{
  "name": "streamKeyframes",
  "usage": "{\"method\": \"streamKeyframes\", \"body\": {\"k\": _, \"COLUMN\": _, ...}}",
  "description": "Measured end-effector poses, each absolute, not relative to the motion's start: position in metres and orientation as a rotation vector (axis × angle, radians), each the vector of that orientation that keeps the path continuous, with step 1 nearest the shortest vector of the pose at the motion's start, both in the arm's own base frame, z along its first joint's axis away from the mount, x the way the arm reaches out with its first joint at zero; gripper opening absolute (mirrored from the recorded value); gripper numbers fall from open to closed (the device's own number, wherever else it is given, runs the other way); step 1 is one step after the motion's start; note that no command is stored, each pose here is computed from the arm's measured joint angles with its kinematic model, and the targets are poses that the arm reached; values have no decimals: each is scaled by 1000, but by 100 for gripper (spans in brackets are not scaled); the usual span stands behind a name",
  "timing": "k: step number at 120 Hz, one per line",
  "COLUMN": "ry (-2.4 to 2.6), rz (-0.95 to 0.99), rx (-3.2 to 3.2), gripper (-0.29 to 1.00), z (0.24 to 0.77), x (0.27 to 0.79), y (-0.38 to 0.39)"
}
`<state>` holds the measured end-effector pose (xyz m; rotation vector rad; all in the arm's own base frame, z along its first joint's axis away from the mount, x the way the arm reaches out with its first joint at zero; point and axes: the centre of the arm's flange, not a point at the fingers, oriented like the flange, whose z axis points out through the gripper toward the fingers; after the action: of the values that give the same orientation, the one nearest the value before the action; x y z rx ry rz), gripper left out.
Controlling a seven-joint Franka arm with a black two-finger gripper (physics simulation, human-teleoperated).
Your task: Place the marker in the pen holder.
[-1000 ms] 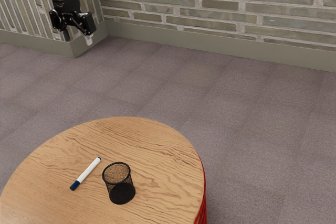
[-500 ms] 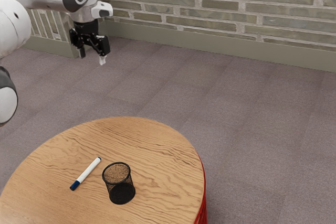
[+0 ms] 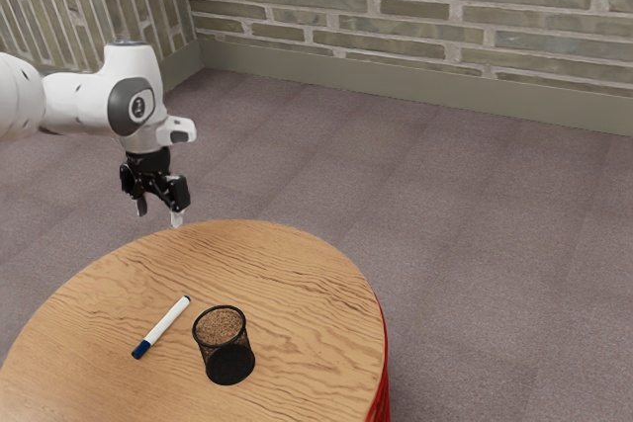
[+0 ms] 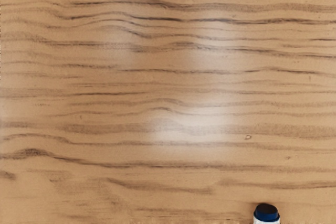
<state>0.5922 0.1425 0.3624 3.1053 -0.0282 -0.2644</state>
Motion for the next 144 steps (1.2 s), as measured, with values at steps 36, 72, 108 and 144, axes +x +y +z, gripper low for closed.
{"method": "streamKeyframes", "body": {"k": 36, "ry": -194, "rz": -241, "rx": 3129, "gripper": 68, "z": 327, "x": 563, "y": 117}}
{"method": "streamKeyframes", "body": {"k": 72, "ry": -303, "rz": -308, "rx": 3100, "gripper": 68, "z": 281, "x": 475, "y": 107}}
{"method": "streamKeyframes", "body": {"k": 108, "ry": -448, "rz": -263, "rx": 3101, "gripper": 68, "z": 264, "x": 461, "y": 73}}
{"method": "streamKeyframes", "body": {"k": 144, "ry": -184, "rz": -329, "rx": 3093, "gripper": 68, "z": 257, "x": 442, "y": 83}}
